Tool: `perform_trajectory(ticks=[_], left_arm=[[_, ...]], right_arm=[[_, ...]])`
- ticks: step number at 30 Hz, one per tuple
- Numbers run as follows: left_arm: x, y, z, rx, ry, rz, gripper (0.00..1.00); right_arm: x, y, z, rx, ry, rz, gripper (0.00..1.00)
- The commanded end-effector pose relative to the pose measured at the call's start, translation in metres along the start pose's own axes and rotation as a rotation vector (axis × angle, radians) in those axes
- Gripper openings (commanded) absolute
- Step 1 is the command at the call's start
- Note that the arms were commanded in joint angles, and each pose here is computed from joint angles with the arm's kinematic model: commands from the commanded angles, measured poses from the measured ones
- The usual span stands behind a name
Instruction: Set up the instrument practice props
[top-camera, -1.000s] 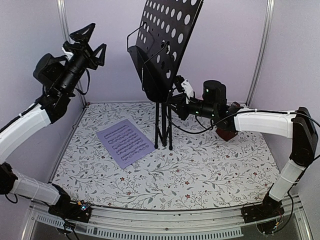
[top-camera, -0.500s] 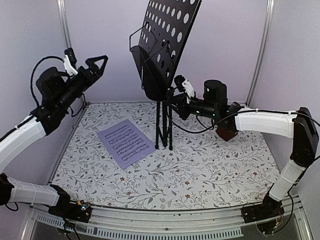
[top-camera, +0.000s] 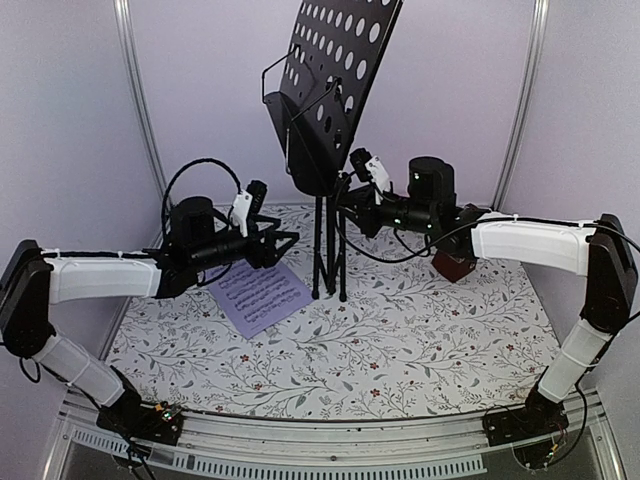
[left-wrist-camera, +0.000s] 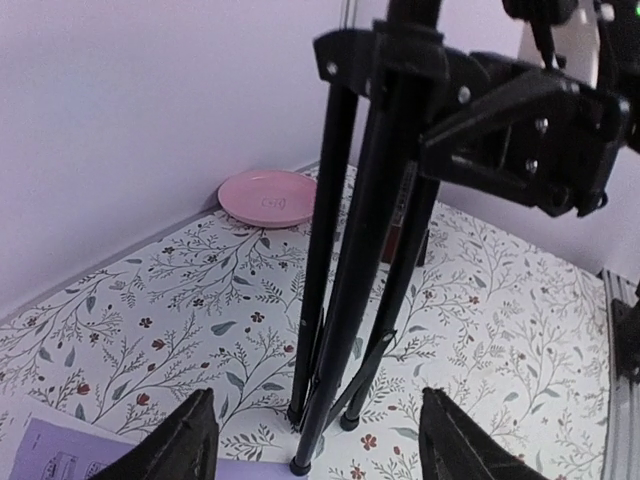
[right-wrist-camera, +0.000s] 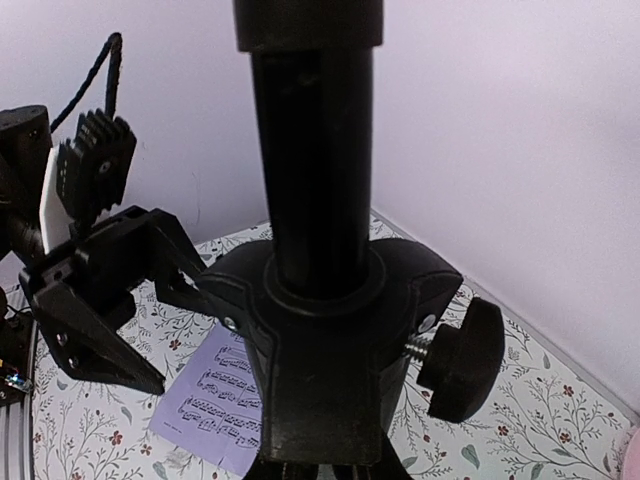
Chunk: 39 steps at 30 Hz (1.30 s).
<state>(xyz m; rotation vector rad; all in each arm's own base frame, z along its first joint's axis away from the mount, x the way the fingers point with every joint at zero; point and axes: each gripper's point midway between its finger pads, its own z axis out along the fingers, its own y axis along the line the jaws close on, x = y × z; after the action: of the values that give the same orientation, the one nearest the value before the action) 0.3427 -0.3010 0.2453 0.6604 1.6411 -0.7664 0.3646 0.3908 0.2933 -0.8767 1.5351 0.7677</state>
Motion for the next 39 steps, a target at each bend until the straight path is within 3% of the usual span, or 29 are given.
perform_trajectory(ticks=[1, 16, 26, 33, 39], left_arm=[[-0.005, -0.015, 0.019, 0.05, -0.068, 0.168, 0.68], [-0.008, -0.034, 0.074, 0.127, -0.066, 0.23, 0.58], [0.001, -0.037, 0.086, 0.089, 0.001, 0.231, 0.3], [-0.014, -0.037, 0.083, 0.071, 0.018, 0.188, 0.0], [-0.032, -0.04, 0.078, 0.068, 0.012, 0.15, 0.0]], right_arm=[[-0.042, 0.005, -0.007, -0.031, -0.077, 0.029, 0.0], [-0.037, -0.001, -0.004, -0.008, -0.052, 0.03, 0.0], [-0.038, -0.008, -0.01, 0.02, -0.041, 0.027, 0.0], [-0.045, -0.023, -0.025, 0.081, -0.033, 0.018, 0.0], [-0.047, -0.031, -0.04, 0.125, -0.002, 0.004, 0.0]])
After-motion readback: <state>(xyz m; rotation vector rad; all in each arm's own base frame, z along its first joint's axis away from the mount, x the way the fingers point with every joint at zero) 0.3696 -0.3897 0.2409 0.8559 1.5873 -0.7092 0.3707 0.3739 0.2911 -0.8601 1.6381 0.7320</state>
